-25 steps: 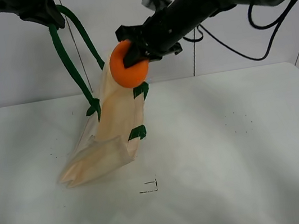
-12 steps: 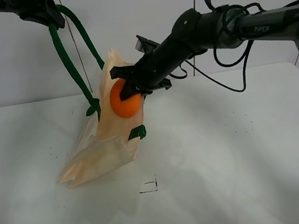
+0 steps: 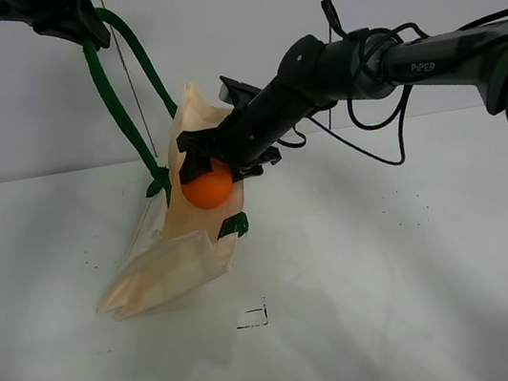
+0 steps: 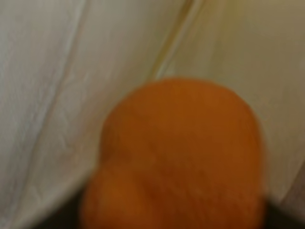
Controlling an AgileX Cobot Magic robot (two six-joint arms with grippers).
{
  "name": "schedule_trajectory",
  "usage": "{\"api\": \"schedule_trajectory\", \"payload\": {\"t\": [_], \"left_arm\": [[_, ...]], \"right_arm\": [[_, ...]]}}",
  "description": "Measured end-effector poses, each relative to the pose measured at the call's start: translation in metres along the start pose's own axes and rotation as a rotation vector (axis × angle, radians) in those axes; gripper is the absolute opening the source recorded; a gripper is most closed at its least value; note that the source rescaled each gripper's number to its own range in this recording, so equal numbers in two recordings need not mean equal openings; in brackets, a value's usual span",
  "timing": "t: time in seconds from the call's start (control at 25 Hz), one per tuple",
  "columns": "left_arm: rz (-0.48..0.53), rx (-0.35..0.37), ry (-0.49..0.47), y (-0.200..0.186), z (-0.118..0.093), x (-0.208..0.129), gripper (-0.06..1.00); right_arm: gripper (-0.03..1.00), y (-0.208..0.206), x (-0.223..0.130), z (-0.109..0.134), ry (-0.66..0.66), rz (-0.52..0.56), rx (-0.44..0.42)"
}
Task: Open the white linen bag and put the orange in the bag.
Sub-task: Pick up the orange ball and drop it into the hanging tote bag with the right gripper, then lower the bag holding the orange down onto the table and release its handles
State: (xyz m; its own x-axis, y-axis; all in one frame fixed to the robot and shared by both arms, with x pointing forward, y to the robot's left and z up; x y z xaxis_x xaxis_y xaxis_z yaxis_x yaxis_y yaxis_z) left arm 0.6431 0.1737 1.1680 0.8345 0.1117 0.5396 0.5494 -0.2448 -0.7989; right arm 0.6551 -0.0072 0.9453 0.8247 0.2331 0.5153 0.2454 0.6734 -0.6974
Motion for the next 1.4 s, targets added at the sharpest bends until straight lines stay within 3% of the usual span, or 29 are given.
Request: {"api": "schedule_trajectory", "payload": {"t": [0.12,0.36,0.6,0.76,0.96,1.28,1.4], "left_arm": [[0.000,0.000,0.000,0.000,0.000,0.000,0.00],[0.000,-0.001,0.000,0.000,0.000,0.000,0.00],[0.000,-0.001,0.000,0.000,0.000,0.000,0.00],[0.000,-0.001,0.000,0.000,0.000,0.000,0.00],[0.000,-0.001,0.000,0.000,0.000,0.000,0.00],[0.000,-0.001,0.000,0.000,0.000,0.000,0.00],[0.000,-0.001,0.000,0.000,0.000,0.000,0.00]], "right_arm": [[0.97,-0.001,-0.001,-0.001,-0.017,0.013,-0.008],[1.00,-0.022,-0.009,-0.008,-0.048,0.131,-0.111],[1.00,-0.054,-0.005,-0.025,-0.128,0.296,-0.363],[1.00,-0.076,0.005,-0.043,-0.122,0.313,-0.487],[1.00,-0.103,0.004,-0.085,-0.057,0.349,-0.539],[1.00,-0.184,-0.005,-0.190,0.128,0.316,-0.644],[1.00,-0.206,-0.012,-0.214,0.193,0.295,-0.664]]}}
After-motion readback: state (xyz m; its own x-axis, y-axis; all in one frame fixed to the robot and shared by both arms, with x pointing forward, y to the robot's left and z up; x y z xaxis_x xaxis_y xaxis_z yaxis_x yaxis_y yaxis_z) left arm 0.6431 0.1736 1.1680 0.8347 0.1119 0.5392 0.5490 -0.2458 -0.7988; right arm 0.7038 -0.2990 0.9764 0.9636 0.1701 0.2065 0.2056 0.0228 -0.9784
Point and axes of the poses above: a point on each arm's last joint axis where the gripper is mounted, y pointing out along that axis toward the gripper, z along the wrist's bending axis when the last joint is at zero, x = y × z, the point moved 3 cm from there along y, pointing out along that axis toward the gripper, and after that the axes turned 12 degrees about -y, right-handed, at the moved point
